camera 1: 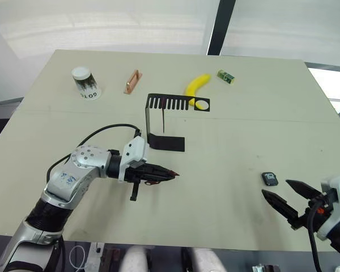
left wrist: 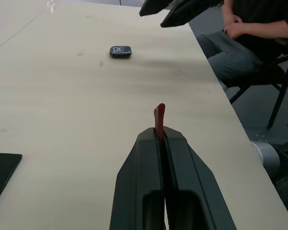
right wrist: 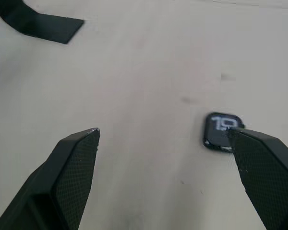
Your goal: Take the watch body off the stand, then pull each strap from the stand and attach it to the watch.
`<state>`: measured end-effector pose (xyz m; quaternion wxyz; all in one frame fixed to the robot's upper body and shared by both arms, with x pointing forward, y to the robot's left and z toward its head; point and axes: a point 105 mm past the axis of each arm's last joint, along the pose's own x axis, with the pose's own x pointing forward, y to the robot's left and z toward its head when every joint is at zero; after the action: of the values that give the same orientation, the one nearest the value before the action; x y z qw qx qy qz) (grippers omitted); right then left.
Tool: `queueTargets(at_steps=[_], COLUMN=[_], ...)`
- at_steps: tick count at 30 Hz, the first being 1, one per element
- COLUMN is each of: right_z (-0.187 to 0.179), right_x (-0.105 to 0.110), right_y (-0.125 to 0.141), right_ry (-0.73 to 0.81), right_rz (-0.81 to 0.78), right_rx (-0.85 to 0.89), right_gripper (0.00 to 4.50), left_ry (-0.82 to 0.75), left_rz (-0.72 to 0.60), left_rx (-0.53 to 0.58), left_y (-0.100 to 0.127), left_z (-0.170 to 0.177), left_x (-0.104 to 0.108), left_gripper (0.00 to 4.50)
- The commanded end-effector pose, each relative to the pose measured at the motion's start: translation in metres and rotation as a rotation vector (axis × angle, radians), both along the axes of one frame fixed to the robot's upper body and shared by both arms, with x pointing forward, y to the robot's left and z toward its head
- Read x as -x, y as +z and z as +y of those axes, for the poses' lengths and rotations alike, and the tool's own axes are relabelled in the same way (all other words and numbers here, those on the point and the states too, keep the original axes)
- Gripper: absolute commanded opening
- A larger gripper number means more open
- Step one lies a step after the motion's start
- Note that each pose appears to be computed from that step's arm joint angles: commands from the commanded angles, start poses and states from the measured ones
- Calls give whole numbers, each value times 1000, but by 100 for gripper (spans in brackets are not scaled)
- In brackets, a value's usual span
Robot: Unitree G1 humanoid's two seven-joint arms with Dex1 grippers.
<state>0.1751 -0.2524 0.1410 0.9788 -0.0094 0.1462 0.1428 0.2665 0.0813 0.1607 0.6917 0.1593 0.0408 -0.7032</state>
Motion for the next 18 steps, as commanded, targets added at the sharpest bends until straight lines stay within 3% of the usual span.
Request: queueTargets(at_steps=[1,9,18], right_z=[-9,-7,-4], right_x=[13,15,-20], right_y=[8,-4,-28], right_ry=[-68,-92,-137], right_rz=[-48,-17,-10], right_rx=[72,60,26], right_gripper=[445,445,445], left_ry=[-60,-113,-90], left_rz=[-20,11,-25], left_rx=[-10,26,36], left_y=[2,7,7], left_z=[-3,-6,-12], left_x=[3,5,1], left_gripper=[0,0,0])
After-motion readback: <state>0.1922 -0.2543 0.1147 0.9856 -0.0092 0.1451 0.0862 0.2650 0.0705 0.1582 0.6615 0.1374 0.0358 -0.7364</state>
